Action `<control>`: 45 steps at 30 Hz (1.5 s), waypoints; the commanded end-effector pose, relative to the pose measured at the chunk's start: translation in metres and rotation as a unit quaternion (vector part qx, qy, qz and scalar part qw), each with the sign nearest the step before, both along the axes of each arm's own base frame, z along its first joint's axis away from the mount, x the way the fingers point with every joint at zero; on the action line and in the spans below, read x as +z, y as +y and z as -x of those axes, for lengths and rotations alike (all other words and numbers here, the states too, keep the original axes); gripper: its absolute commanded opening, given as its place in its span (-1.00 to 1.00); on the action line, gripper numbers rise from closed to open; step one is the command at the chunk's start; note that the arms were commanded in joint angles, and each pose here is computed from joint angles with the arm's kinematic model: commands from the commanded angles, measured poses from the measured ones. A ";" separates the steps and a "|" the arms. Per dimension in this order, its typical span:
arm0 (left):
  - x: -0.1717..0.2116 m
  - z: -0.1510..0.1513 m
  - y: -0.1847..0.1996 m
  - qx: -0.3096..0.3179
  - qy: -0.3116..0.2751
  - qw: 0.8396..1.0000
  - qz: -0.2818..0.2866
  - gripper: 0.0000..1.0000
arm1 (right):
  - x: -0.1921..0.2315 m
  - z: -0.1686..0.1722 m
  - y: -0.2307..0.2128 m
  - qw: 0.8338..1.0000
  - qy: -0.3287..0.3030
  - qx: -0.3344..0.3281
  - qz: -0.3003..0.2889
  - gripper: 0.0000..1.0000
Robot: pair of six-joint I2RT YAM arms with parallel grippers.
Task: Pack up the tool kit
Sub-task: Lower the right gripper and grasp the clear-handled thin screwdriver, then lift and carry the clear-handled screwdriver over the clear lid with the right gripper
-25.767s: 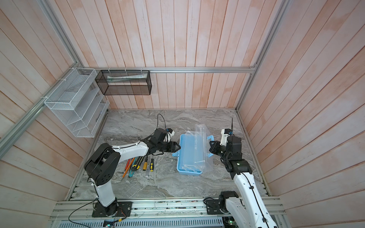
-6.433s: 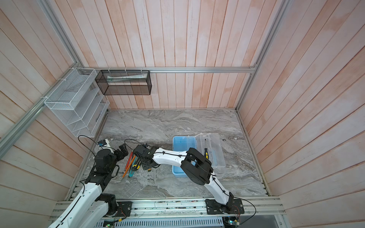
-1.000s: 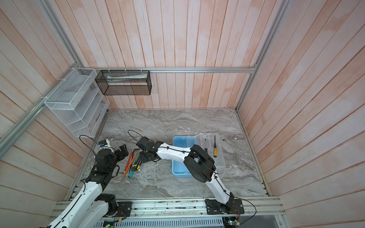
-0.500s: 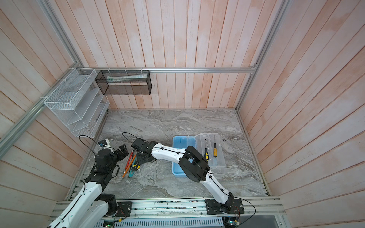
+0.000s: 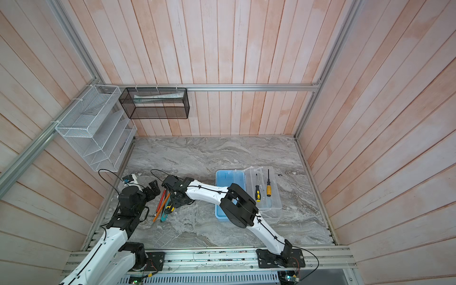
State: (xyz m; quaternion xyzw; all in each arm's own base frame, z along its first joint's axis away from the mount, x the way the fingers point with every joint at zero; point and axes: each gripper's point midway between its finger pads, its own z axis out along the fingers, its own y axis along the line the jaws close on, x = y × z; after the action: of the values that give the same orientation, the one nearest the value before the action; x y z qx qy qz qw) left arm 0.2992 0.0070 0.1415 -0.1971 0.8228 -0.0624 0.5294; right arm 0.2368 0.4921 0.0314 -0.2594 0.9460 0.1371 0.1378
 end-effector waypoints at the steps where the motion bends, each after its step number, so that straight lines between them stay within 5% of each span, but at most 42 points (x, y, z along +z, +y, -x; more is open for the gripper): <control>1: -0.003 0.002 0.001 0.002 0.000 1.000 0.002 0.99 | -0.009 0.010 -0.009 1.000 0.003 0.009 0.030 -0.17; 18: -0.002 0.002 0.002 0.003 -0.001 1.000 0.002 0.99 | -0.024 0.017 -0.031 0.998 0.005 0.011 0.055 -0.21; 32: -0.002 0.002 0.001 0.002 -0.003 1.000 0.003 0.99 | -0.026 0.007 -0.072 0.991 -0.020 -0.014 0.131 -0.87; 35: -0.001 0.003 0.001 0.002 -0.004 1.000 0.002 0.99 | -0.013 0.002 -0.078 0.990 -0.032 -0.015 0.134 -1.00; 45: -0.003 0.003 0.003 0.009 0.001 1.000 0.002 0.99 | 0.052 -0.018 -0.123 0.993 -0.040 -0.045 0.098 -1.00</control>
State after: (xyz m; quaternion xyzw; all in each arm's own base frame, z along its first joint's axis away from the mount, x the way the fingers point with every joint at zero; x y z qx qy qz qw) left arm 0.2989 0.0072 0.1438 -0.1973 0.8205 -0.0633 0.5327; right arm 0.2446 0.3930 0.0542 -0.2470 0.9579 0.0288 0.1433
